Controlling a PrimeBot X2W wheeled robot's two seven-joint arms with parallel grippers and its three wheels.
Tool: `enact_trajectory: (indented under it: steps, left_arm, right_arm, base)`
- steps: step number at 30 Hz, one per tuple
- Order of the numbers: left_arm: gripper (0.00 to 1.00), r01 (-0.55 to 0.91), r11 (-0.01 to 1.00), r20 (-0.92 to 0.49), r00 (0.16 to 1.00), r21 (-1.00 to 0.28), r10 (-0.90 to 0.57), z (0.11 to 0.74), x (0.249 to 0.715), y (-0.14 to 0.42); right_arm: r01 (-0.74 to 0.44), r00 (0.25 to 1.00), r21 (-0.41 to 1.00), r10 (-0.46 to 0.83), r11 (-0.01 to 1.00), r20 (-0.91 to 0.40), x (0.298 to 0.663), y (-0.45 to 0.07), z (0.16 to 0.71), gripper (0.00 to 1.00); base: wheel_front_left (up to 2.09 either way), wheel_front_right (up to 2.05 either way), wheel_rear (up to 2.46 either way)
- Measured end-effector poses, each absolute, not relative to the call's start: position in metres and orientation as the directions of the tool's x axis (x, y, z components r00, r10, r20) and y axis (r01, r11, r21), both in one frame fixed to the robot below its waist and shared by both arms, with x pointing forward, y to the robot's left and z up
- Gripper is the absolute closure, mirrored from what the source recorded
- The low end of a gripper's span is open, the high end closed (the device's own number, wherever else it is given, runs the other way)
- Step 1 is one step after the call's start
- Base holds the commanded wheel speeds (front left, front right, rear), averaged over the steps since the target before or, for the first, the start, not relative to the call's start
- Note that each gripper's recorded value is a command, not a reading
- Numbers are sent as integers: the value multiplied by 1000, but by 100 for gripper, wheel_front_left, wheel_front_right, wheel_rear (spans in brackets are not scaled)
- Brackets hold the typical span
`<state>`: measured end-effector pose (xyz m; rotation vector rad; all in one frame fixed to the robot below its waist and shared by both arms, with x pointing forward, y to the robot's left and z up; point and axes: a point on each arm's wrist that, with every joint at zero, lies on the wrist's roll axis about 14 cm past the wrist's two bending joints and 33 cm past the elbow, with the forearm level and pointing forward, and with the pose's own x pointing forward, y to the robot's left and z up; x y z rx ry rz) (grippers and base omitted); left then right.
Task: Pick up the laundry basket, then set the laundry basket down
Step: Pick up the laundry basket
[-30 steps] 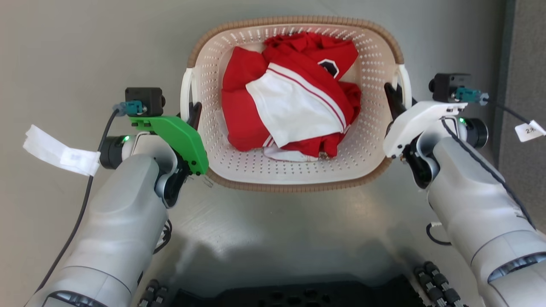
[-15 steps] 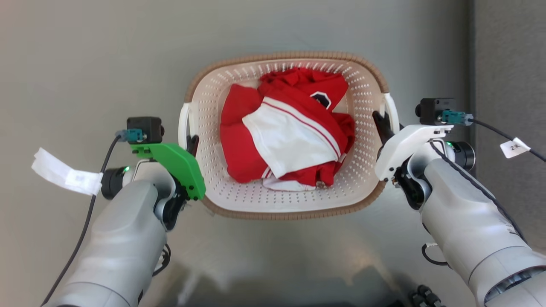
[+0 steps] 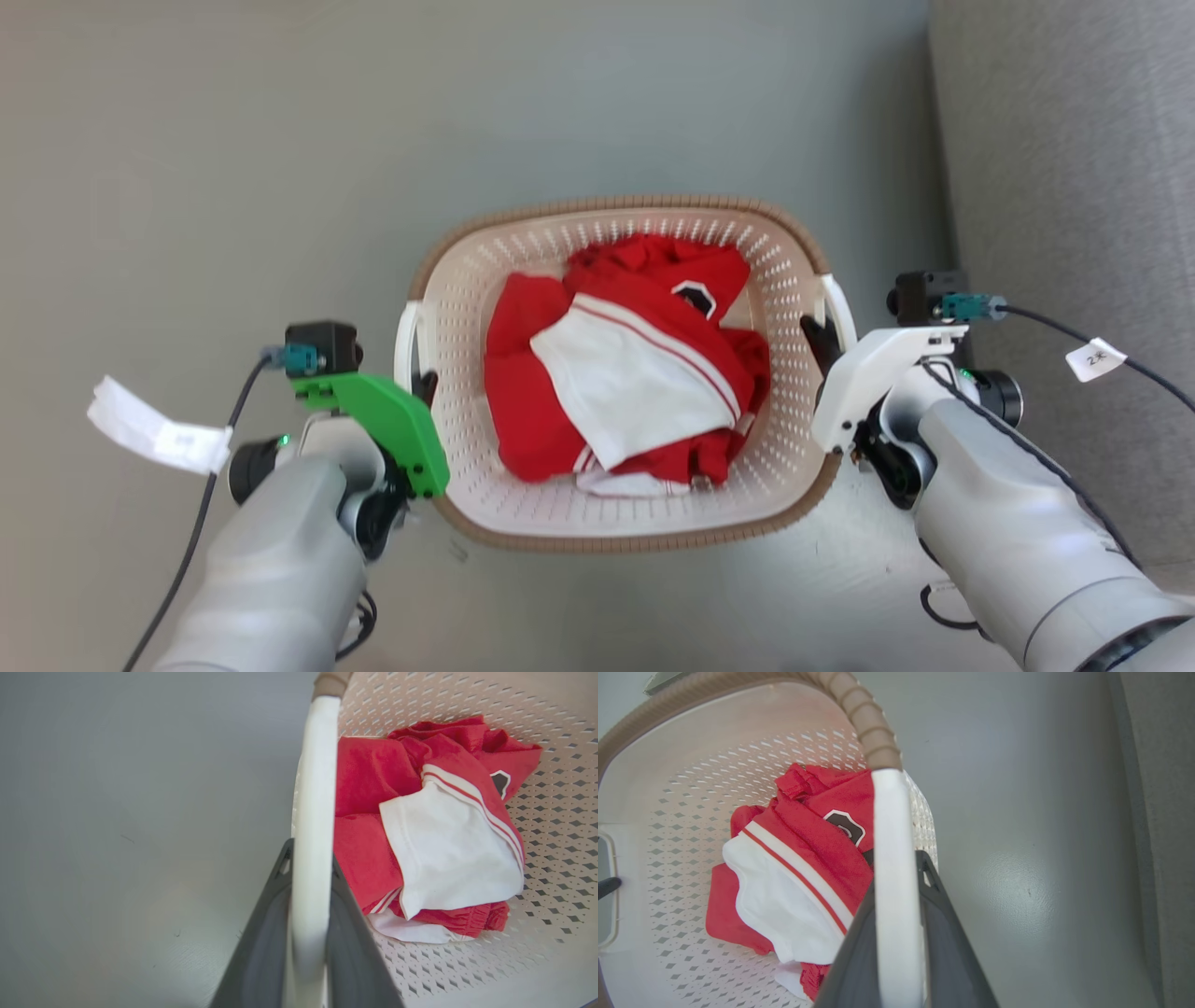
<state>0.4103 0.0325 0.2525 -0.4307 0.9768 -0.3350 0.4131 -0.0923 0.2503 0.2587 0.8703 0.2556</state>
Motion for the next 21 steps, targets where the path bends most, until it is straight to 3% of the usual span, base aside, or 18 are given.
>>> enact_trajectory:
  steps: [11,21]
  left_arm:
    - [100,82,861,-724,506,-501,-469,280,376,31]
    - [100,60,864,-753,462,-501,-469,291,331,35]
  right_arm:
    - [-143,616,318,336,937,-713,388,-90,285,100]
    - [-146,571,329,351,933,-742,341,-87,297,100]
  base:
    - [0,0,0]
    - [0,0,0]
